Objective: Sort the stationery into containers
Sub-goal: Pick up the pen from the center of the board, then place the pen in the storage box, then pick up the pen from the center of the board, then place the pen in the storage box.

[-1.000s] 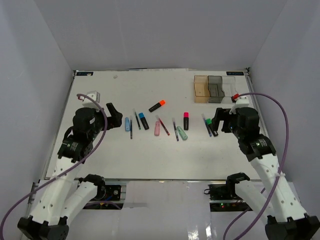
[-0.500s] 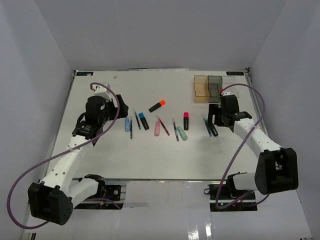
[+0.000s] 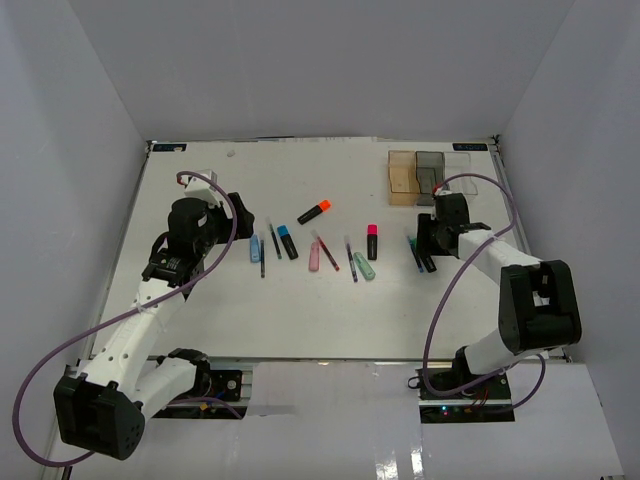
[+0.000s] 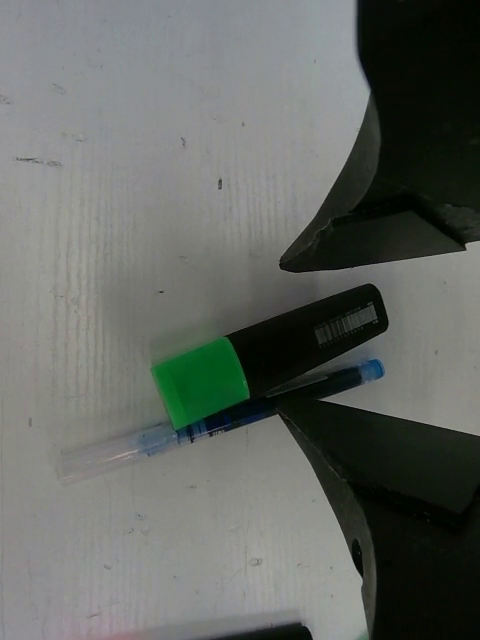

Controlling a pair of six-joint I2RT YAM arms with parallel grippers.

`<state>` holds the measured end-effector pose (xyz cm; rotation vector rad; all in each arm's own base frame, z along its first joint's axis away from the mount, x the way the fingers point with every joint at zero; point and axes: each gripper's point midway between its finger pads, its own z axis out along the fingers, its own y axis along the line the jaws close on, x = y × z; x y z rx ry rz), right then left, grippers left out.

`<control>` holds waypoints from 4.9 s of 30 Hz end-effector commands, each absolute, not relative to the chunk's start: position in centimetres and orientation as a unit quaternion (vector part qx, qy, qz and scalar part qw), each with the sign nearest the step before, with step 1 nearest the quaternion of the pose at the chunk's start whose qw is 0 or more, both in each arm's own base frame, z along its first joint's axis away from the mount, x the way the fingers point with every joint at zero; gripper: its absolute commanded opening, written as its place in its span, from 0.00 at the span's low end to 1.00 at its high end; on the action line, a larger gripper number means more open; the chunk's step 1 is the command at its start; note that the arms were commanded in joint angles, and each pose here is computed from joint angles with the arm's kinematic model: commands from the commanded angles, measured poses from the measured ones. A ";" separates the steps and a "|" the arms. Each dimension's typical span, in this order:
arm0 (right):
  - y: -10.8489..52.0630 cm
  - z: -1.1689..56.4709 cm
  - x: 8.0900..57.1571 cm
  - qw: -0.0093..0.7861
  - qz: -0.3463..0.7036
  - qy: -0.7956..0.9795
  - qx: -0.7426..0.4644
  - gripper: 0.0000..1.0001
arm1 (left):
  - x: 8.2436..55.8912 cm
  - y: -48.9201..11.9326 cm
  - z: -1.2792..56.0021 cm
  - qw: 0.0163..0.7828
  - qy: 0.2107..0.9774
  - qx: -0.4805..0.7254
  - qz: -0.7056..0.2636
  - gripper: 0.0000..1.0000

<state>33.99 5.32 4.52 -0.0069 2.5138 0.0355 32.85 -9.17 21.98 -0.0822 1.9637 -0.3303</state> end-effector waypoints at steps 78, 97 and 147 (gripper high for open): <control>13.2 15.5 42.4 0.429 0.010 0.903 -0.032 0.77 | 33.3 -9.6 21.4 0.531 0.835 -0.024 -0.144 0.98; 20.6 2.6 36.7 0.319 0.029 0.947 -0.035 0.71 | 33.4 -9.1 21.3 0.532 0.835 -0.031 -0.134 0.98; -4.1 16.6 56.3 0.470 -0.080 0.879 -0.006 0.74 | 33.7 -9.9 19.6 0.500 0.852 -0.021 -0.152 0.98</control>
